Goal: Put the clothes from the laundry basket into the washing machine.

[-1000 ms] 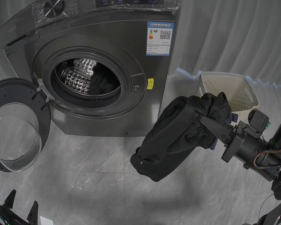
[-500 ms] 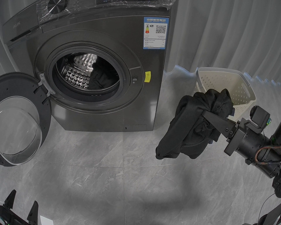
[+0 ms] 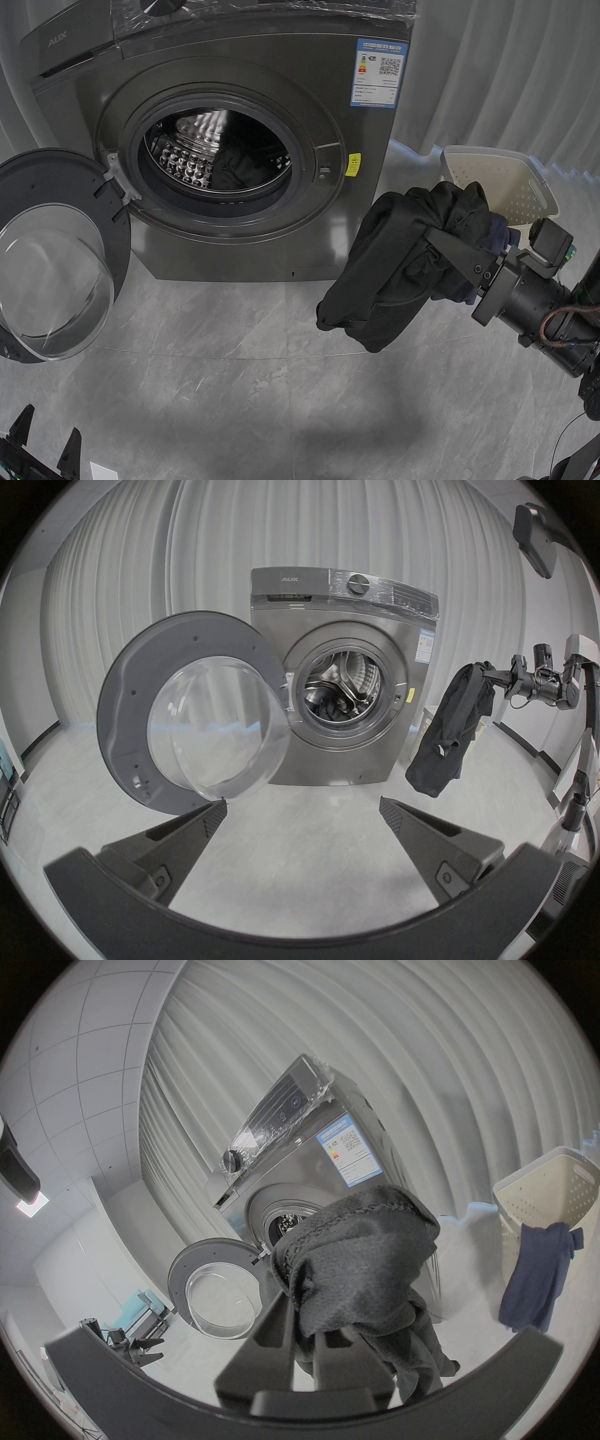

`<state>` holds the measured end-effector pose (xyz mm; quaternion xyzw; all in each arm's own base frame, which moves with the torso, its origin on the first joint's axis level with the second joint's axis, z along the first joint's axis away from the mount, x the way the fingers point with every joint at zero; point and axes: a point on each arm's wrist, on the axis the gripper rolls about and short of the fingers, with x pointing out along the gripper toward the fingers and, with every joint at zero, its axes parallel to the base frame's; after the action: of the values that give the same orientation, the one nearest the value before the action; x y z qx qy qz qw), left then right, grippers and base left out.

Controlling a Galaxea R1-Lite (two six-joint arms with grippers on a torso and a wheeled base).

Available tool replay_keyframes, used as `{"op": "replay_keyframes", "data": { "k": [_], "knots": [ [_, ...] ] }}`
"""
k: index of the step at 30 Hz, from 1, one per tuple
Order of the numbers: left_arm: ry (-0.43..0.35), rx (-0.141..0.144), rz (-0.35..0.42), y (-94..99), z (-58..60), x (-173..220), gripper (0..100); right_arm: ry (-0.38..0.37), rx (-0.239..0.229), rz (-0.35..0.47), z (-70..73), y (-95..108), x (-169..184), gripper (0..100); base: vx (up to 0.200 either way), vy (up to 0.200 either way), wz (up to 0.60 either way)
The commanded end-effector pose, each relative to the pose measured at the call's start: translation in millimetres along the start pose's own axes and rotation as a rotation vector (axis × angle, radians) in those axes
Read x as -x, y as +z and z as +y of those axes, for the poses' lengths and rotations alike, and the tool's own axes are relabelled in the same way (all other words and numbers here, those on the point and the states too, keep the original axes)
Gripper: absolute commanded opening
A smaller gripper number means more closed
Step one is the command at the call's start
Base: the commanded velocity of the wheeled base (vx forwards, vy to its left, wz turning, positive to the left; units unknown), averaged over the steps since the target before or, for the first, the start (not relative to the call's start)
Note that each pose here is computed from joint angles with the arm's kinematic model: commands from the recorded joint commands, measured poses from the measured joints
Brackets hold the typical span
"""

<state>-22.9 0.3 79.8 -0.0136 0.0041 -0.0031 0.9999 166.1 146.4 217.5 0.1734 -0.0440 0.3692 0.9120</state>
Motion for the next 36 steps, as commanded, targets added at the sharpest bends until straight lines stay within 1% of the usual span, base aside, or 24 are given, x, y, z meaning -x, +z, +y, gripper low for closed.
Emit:
{"op": "replay_keyframes", "data": {
  "k": [1,7,8,10,12,16,21,24,25,26,27,28,29,30,31,32,34,35,36],
  "knots": [
    [0.000,0.000,0.009,-3.2,0.1,-1,100,0.000,-0.010,0.030,-0.4,-8,-7,0,0.000,0.200,0.00],
    [0.005,-0.003,-0.001,-3.0,0.1,0,100,0.025,-0.021,0.063,5.0,-18,-17,0,0.000,0.200,0.00],
    [0.009,-0.006,-0.005,-3.9,0.1,0,100,0.038,-0.026,0.066,8.3,-20,-22,0,0.000,0.000,0.00],
    [0.011,-0.009,-0.007,-3.8,0.1,0,100,0.045,-0.030,0.059,10.3,-19,-26,0,0.000,0.000,0.00],
    [0.011,-0.009,-0.005,-4.2,0.2,0,100,0.046,-0.031,0.054,10.5,-18,-27,0,0.000,0.000,0.00],
    [0.019,-0.027,-0.007,-4.2,0.2,0,100,0.048,-0.031,0.039,10.8,-17,-28,0,0.000,0.000,0.00],
    [0.014,-0.032,-0.008,-4.1,0.0,0,100,0.046,-0.044,0.053,12.2,-19,-30,0,0.000,0.000,0.00],
    [0.012,-0.047,-0.011,-4.0,0.0,0,100,0.052,-0.046,0.055,14.4,-23,-40,0,0.000,0.000,0.00],
    [0.012,-0.047,-0.014,-3.7,0.0,0,100,0.053,-0.046,0.052,14.6,-23,-41,0,0.000,0.000,0.00],
    [0.011,-0.026,-0.114,16.2,-0.7,5,100,0.043,-0.046,0.033,15.0,-21,-47,0,0.000,0.000,0.00],
    [0.006,-0.010,-0.226,48.1,-1.9,14,100,0.026,-0.047,0.015,15.8,-19,-51,0,0.000,0.000,0.00],
    [0.006,-0.010,-0.226,48.1,-1.9,14,100,0.026,-0.047,0.015,15.8,-19,-51,0,0.000,0.000,0.00],
    [-0.037,0.023,-0.277,88.3,-2.7,20,100,0.004,-0.049,-0.013,17.0,-16,-58,0,0.000,0.000,0.00],
    [-0.065,0.029,-0.249,97.5,-2.8,17,100,-0.001,-0.050,-0.028,17.6,-14,-63,0,0.000,0.000,0.00],
    [-0.136,0.027,-0.182,101.4,-3.0,10,100,-0.007,-0.052,-0.041,18.1,-13,-69,0,0.000,0.000,0.00],
    [-0.212,0.027,-0.120,100.8,-3.8,2,100,-0.011,-0.053,-0.048,19.0,-14,-75,0,0.000,0.000,0.00],
    [-0.328,0.021,0.008,102.3,-7.6,-20,100,-0.020,-0.057,-0.065,20.7,-16,-84,0,0.000,0.000,0.00],
    [-0.379,0.020,0.046,106.1,-10.0,-32,100,-0.023,-0.059,-0.082,21.5,-15,-88,0,0.000,0.000,0.00],
    [-0.412,0.021,0.061,110.3,-12.1,-42,100,-0.019,-0.058,-0.086,21.5,-16,-91,0,0.000,0.000,0.00]
  ]
}}
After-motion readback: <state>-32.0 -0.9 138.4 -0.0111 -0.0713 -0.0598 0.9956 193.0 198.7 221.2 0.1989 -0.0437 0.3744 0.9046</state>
